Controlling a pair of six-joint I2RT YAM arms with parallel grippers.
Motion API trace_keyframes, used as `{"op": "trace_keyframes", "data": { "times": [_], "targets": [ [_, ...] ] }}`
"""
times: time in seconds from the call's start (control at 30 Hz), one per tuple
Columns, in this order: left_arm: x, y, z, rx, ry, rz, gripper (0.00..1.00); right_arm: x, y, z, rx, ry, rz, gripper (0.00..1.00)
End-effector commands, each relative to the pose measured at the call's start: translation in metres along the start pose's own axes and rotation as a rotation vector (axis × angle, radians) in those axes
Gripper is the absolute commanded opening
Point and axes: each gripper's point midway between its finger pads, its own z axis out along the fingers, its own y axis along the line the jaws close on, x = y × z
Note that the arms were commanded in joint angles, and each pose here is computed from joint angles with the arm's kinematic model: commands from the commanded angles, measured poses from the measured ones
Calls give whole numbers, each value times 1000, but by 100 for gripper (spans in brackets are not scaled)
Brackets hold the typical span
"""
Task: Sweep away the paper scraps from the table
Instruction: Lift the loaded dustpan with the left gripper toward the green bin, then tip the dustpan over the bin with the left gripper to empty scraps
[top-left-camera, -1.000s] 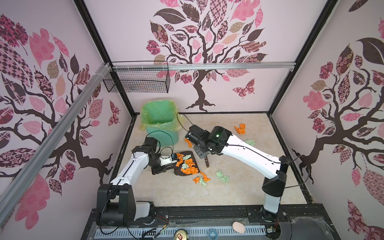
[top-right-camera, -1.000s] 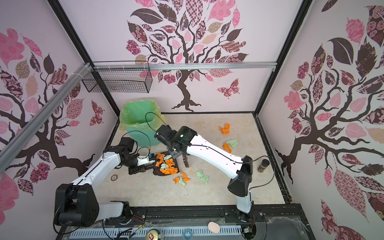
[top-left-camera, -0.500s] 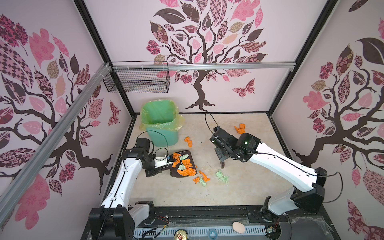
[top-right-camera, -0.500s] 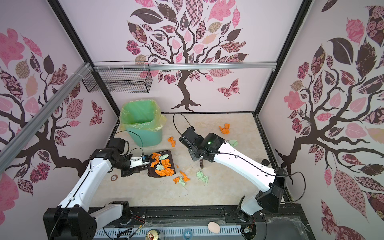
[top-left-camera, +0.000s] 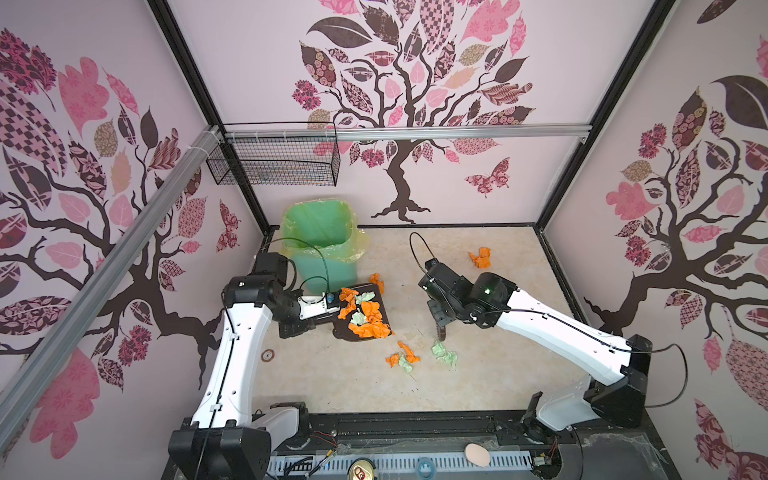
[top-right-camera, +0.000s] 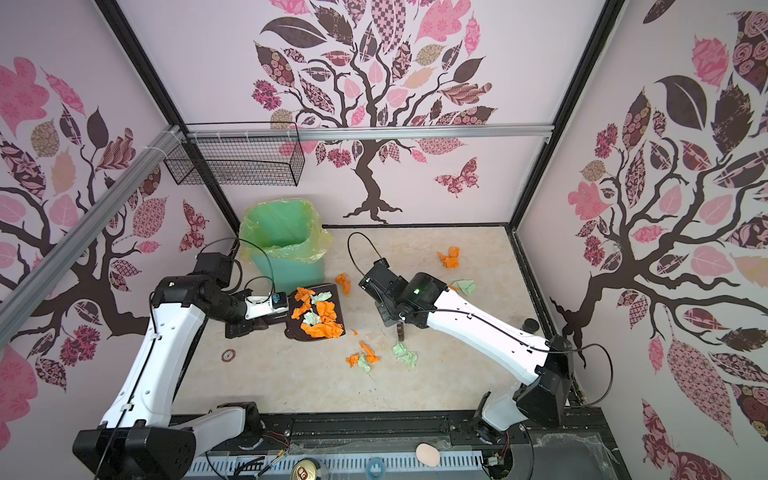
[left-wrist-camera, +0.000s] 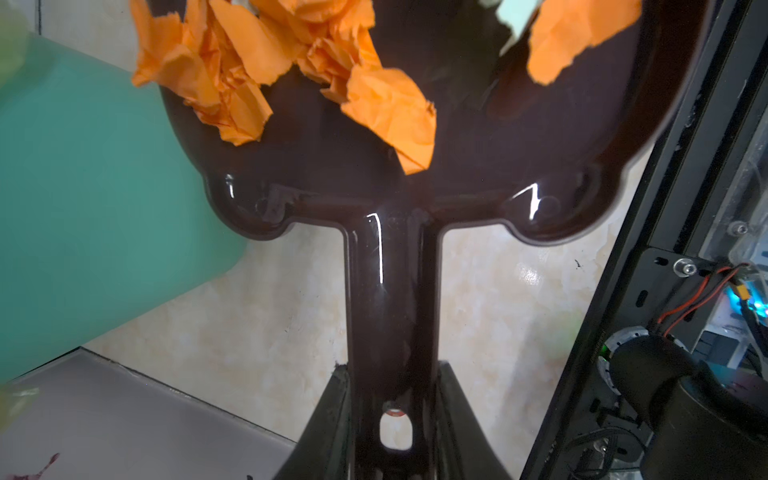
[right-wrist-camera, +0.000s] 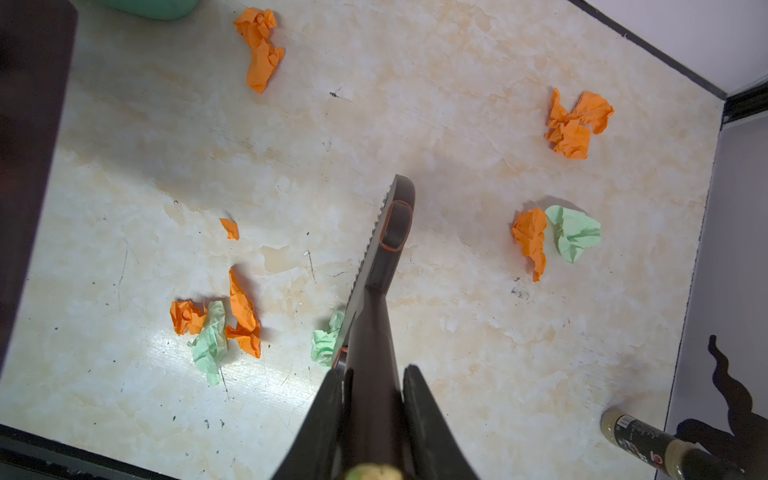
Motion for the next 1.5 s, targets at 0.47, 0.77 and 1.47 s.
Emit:
{"op": "trace_keyframes", "data": {
  "times": [0.47, 0.77, 1.47],
  "targets": [
    [14, 91, -73, -66, -2, -66, 0, 3, -2, 3, -43, -27, 8, 0],
    [38, 147, -79, -96, 40, -112, 0, 13, 6, 16, -64, 2, -5, 0],
    [75, 224, -38, -139, 58, -182, 0, 38, 29, 51, -122, 102, -24, 0]
  ]
}}
